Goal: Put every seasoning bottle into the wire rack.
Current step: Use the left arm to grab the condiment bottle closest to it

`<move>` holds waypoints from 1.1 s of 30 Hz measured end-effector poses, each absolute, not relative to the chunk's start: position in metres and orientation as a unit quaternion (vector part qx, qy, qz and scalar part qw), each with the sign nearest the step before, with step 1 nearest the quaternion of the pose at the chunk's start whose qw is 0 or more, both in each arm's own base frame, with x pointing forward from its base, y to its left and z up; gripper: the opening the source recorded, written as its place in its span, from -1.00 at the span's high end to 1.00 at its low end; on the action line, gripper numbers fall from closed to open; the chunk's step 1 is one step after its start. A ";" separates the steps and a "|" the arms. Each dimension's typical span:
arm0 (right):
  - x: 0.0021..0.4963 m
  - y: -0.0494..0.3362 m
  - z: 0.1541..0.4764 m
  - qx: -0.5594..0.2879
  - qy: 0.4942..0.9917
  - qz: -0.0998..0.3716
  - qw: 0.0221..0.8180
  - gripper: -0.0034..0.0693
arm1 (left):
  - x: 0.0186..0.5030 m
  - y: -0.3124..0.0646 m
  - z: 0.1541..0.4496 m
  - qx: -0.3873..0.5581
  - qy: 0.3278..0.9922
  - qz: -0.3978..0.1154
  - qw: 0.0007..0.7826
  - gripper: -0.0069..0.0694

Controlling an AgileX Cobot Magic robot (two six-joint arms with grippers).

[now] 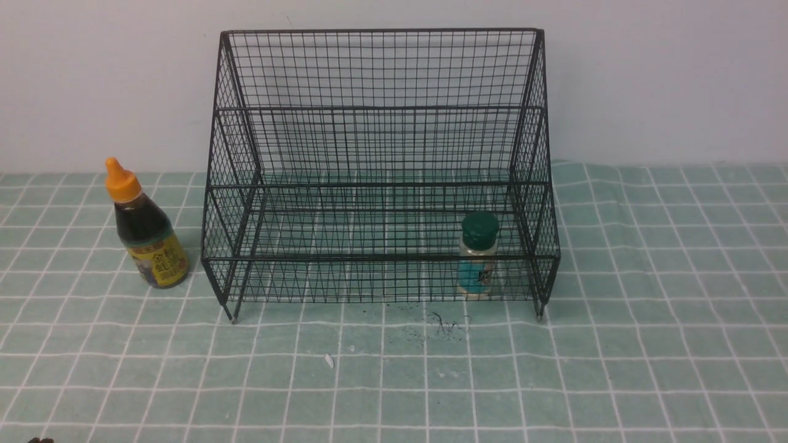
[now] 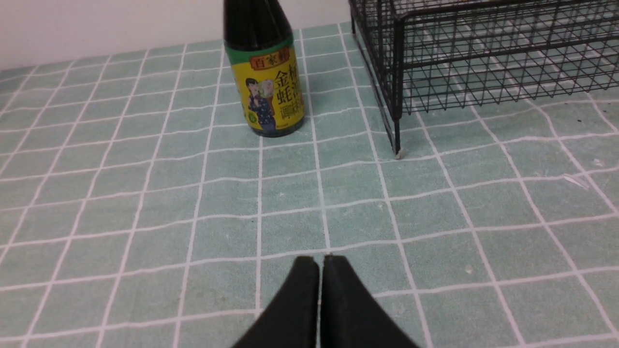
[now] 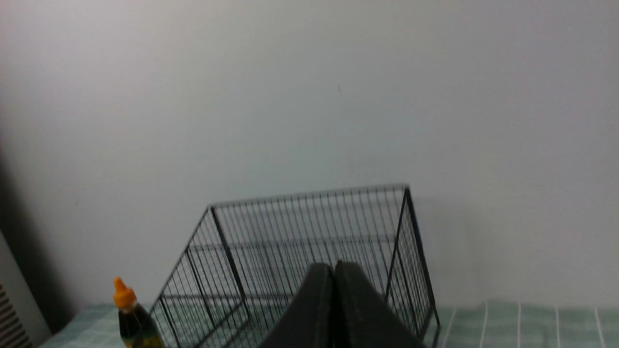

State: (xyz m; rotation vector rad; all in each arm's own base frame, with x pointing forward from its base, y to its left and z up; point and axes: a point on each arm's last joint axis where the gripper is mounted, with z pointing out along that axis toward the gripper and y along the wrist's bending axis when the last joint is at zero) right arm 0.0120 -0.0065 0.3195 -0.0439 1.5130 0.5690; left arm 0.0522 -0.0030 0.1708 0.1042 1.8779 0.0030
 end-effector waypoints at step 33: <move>0.040 0.019 0.252 -0.123 0.700 0.169 0.683 0.94 | 0.052 -0.003 0.171 0.045 0.807 0.001 0.589 0.84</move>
